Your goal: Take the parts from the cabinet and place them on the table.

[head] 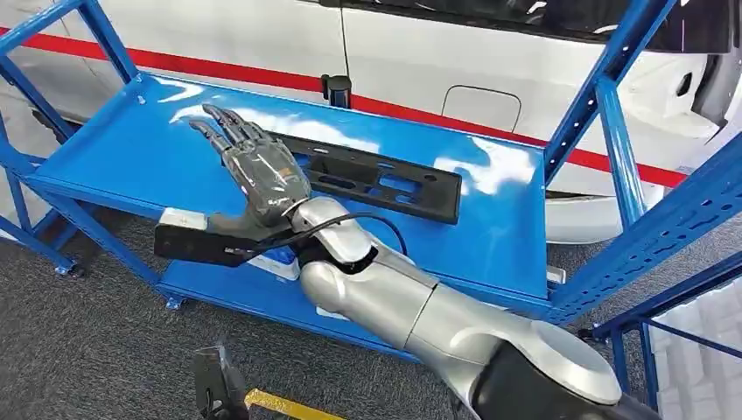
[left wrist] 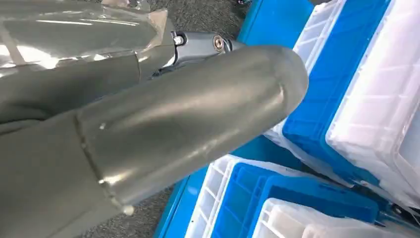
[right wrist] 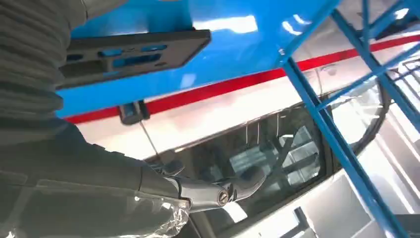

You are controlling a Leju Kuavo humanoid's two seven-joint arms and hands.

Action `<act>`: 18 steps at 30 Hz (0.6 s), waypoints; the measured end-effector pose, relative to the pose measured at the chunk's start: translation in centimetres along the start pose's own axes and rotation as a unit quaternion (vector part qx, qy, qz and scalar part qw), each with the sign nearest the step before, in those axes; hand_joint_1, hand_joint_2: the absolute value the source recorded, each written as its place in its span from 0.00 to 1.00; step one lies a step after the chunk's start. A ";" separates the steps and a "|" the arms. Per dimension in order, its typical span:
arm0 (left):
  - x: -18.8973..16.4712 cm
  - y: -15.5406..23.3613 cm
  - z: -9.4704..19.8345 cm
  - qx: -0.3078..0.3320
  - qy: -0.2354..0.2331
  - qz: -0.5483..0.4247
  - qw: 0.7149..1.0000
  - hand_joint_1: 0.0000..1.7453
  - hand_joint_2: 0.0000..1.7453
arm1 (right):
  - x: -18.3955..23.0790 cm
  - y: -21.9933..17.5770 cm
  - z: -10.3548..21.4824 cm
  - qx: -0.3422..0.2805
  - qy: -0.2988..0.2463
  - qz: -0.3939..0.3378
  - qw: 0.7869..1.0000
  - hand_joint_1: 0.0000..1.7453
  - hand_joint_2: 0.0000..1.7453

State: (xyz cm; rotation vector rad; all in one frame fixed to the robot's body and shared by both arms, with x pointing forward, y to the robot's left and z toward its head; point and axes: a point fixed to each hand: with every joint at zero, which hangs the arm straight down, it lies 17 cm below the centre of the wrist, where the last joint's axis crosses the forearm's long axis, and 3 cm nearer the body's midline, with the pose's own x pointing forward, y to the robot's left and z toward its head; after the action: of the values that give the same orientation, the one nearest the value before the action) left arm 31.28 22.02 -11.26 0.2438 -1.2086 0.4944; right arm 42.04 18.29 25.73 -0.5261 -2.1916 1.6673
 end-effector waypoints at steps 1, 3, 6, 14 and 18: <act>0.0 -0.1 0.0 -0.002 -0.001 -0.001 1.000 0.00 0.00 | 0.2 0.4 0.2 0.003 -0.003 0.009 1.000 0.00 1.00; 0.2 -0.4 0.0 -0.005 -0.002 -0.001 1.000 0.00 0.00 | 0.1 1.4 0.6 0.010 -0.002 0.026 1.000 0.00 1.00; 0.2 -0.5 0.0 -0.005 -0.003 -0.001 1.000 0.00 0.00 | -0.8 3.1 1.5 0.026 0.016 0.045 0.999 0.00 1.00; 0.3 -1.2 0.2 -0.004 0.002 0.015 1.000 0.00 0.00 | -5.9 8.7 5.2 0.097 0.103 0.060 0.988 0.00 1.00; 0.5 -1.6 0.1 -0.016 0.000 0.025 1.000 0.00 0.00 | -8.7 10.4 7.0 0.127 0.149 0.069 0.978 0.00 1.00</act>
State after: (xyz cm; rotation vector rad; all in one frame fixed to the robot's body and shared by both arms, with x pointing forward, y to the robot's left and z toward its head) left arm 32.11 20.72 -10.62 0.1859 -1.2236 0.5178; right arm 47.18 10.72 13.57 -0.8116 -1.7348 1.7728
